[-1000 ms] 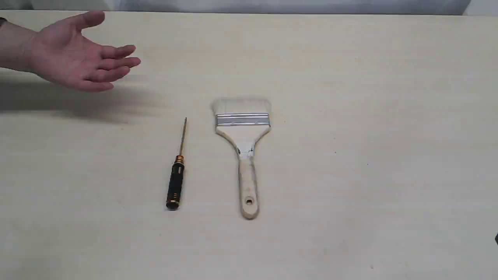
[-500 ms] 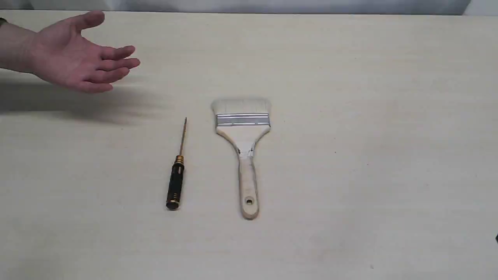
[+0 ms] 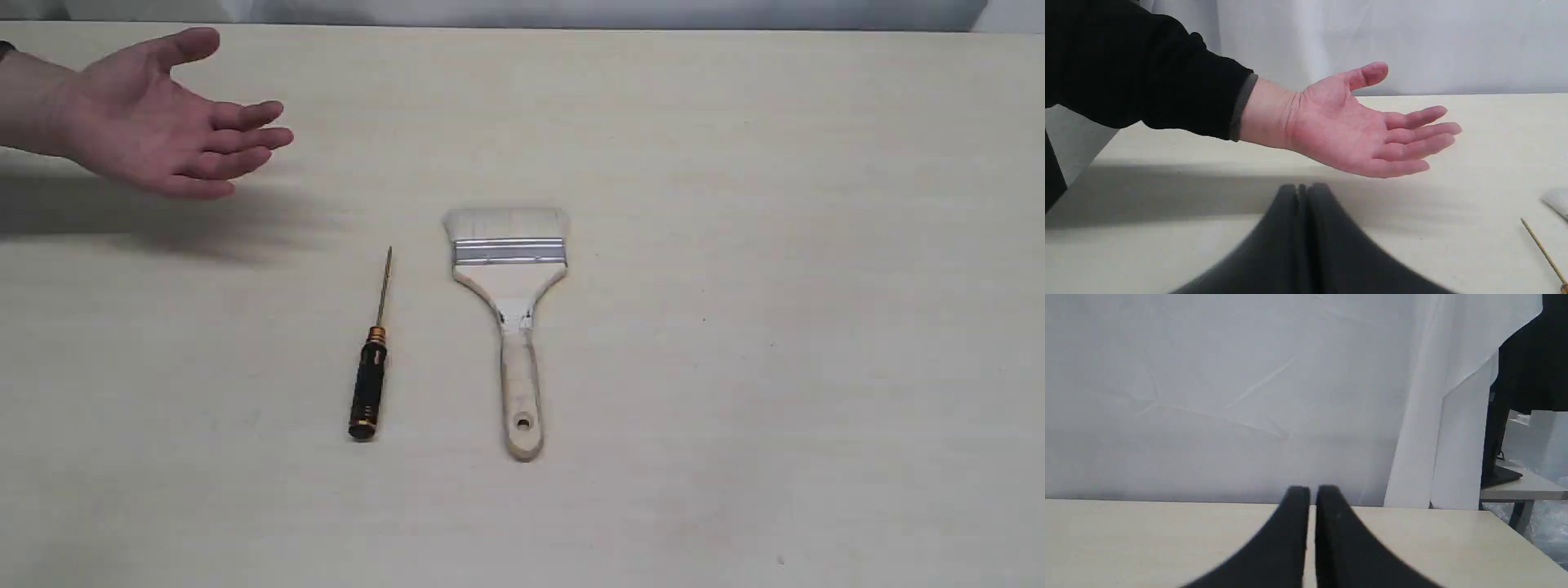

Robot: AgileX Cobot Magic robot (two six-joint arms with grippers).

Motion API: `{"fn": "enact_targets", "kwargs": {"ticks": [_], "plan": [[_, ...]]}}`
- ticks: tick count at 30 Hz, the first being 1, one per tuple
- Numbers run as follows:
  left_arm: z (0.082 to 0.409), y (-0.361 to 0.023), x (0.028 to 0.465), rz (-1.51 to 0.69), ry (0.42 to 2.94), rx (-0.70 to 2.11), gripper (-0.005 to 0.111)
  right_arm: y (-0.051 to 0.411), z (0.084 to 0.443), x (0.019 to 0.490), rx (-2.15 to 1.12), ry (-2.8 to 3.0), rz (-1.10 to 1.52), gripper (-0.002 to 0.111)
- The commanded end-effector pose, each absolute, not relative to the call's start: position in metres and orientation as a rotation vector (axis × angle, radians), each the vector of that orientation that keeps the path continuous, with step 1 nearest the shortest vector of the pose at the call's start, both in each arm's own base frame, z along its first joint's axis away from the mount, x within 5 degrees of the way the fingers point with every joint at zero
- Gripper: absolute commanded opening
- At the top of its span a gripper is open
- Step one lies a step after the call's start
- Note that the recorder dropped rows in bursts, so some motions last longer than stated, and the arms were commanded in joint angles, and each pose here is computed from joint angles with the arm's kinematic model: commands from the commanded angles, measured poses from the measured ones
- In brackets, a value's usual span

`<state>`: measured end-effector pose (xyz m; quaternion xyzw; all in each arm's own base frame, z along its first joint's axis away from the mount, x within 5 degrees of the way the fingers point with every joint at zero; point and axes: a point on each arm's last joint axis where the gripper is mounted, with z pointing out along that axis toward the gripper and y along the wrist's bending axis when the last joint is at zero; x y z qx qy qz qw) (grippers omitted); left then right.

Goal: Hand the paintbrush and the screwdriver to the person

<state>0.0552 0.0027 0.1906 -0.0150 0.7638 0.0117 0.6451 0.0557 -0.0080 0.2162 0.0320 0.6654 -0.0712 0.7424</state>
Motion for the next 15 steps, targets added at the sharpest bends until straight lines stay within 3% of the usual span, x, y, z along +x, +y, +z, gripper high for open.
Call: {"fn": "enact_targets", "kwargs": {"ticks": [1, 10, 15], "plan": [[0.191, 0.002, 0.055, 0.016, 1.733, -0.03, 0.0, -0.008, 0.22, 0.055, 0.067, 1.412, -0.16, 0.004], [0.191, 0.002, 0.055, 0.016, 1.733, -0.03, 0.0, -0.007, 0.224, 0.054, 0.336, 1.319, 0.184, 0.004], [0.191, 0.002, 0.055, 0.016, 1.733, -0.03, 0.0, -0.008, 0.218, 0.055, 0.412, 1.374, 0.242, 0.004]]}}
